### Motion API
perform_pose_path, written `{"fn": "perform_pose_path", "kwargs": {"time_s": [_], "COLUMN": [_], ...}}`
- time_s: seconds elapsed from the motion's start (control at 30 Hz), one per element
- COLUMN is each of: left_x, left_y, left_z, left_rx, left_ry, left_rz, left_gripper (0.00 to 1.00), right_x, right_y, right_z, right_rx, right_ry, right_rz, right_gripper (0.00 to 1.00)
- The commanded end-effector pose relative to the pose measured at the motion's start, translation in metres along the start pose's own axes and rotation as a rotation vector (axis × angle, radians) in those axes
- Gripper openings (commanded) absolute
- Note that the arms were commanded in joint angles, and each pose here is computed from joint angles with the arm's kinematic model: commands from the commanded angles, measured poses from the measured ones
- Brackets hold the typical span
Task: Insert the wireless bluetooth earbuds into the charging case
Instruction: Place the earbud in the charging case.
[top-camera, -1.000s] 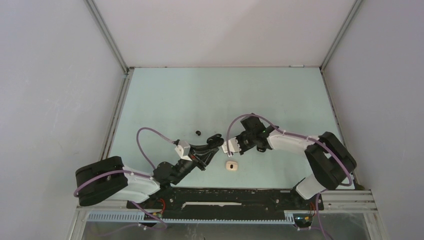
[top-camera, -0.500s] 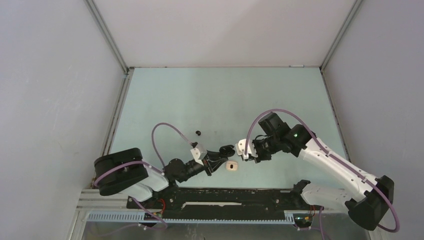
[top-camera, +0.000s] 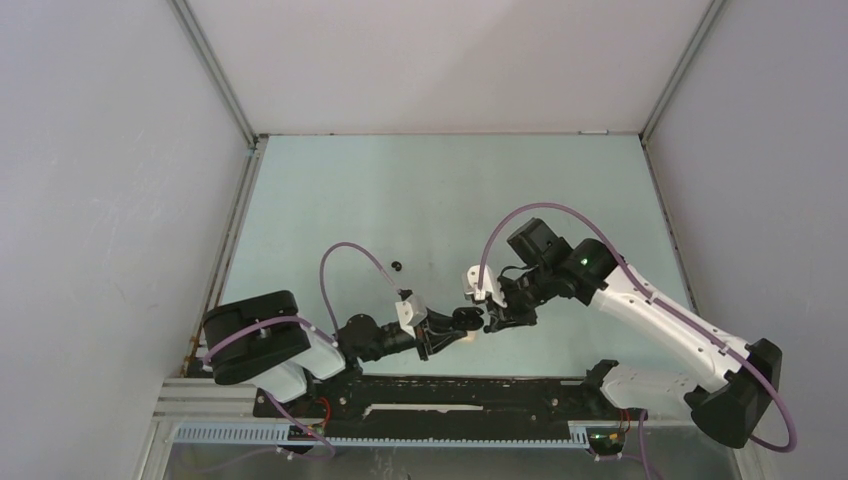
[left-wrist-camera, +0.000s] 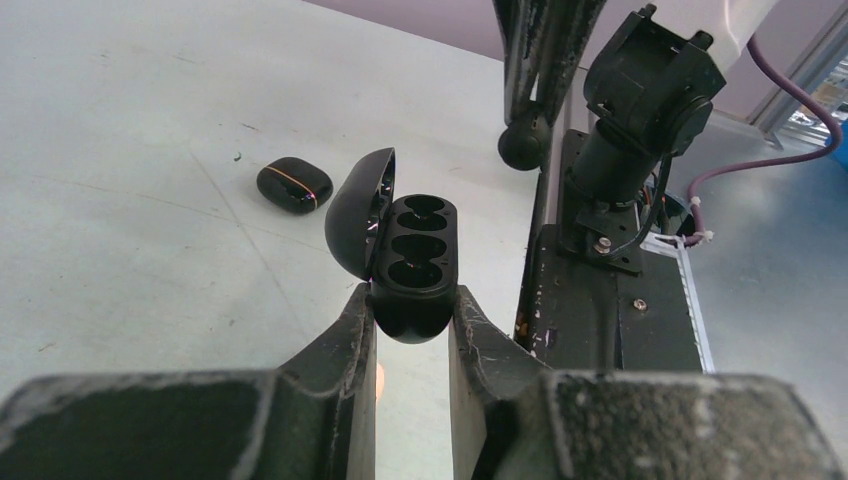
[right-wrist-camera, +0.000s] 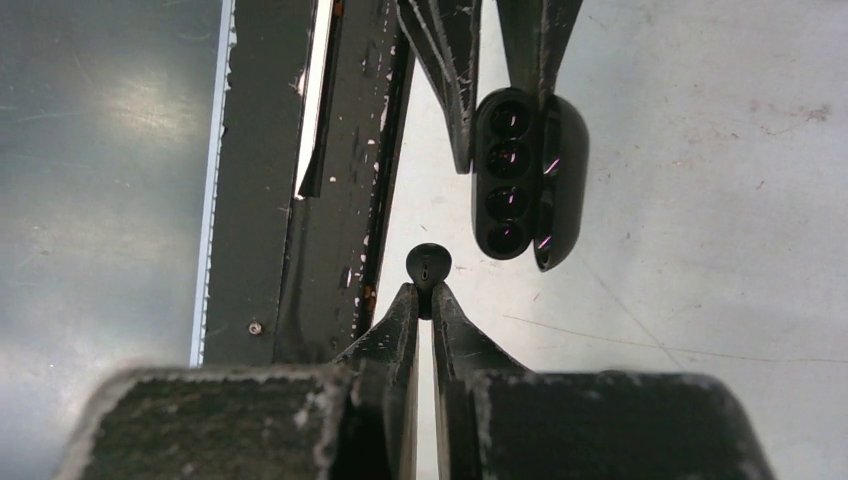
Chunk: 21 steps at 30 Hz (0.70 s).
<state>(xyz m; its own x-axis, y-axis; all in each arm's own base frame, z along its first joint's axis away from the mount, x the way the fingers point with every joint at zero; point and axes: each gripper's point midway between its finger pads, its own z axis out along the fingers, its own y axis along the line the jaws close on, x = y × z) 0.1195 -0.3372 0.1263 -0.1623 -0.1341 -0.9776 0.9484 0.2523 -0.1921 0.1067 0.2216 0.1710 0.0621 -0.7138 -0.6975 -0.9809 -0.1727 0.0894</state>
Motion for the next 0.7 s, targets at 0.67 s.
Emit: {"fn": "perform_pose_path", "kwargs": {"time_s": [0.67], "left_x": [-0.018], "left_y": [-0.015], "left_z": [0.009], "left_rx": [0.087], "left_ry": [-0.055], "left_rz": [0.002], "left_gripper": [0.0], "right_x": [-0.021], "right_y": [-0.025], "right_z": [0.013], "right_rx": [0.062], "right_ry": [0.043], "right_rz": [0.055], "right_gripper": [0.02]}}
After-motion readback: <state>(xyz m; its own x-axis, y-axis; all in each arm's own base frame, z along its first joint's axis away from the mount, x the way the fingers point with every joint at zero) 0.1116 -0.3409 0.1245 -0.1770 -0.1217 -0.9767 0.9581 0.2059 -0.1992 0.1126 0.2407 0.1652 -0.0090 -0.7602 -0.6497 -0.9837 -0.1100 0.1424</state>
